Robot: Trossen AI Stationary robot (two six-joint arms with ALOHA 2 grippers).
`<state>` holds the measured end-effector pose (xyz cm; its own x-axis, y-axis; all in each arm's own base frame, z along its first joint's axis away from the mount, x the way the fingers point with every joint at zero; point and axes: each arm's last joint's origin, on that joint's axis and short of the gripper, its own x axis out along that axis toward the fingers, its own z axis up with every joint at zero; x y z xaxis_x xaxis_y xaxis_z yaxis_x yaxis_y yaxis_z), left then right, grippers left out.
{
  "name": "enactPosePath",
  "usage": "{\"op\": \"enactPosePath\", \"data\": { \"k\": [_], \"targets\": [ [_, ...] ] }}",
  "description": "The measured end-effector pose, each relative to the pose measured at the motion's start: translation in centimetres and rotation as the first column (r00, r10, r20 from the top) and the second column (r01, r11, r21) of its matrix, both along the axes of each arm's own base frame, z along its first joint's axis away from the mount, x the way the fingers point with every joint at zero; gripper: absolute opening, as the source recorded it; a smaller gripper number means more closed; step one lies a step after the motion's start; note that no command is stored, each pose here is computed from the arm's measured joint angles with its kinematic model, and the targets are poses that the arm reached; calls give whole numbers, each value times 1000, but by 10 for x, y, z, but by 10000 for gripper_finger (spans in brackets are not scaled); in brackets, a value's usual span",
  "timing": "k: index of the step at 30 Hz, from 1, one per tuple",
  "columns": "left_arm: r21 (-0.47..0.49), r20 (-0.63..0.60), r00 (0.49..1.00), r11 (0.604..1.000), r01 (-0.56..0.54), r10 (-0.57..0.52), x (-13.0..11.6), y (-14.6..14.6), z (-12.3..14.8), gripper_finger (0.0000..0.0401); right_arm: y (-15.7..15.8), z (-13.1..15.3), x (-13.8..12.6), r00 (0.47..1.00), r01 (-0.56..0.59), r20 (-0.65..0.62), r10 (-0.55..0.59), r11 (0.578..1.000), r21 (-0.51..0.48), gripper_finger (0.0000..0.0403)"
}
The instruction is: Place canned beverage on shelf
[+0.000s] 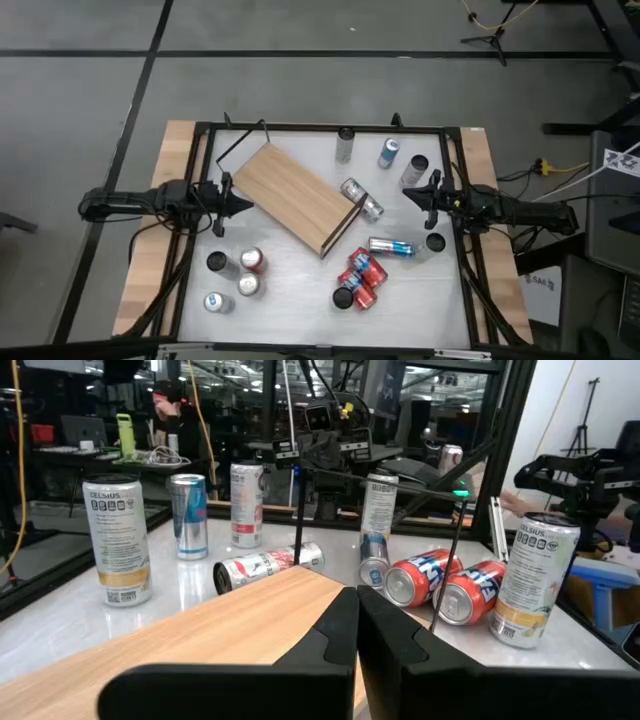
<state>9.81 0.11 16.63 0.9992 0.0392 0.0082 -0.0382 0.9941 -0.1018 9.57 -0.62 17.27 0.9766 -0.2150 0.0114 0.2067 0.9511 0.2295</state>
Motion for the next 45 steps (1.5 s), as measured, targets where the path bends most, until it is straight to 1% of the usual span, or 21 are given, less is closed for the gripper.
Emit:
{"op": "enactPosePath", "data": {
  "k": [40,45],
  "targets": [
    [0,1,1000,1000,0,0,0,0,0,0,0,0,0,1000,0,3,0,1000,1,5],
    [0,1,1000,1000,-7,7,0,0,0,0,0,1,0,1000,0,20,0,1000,4,5]
  ]
}}
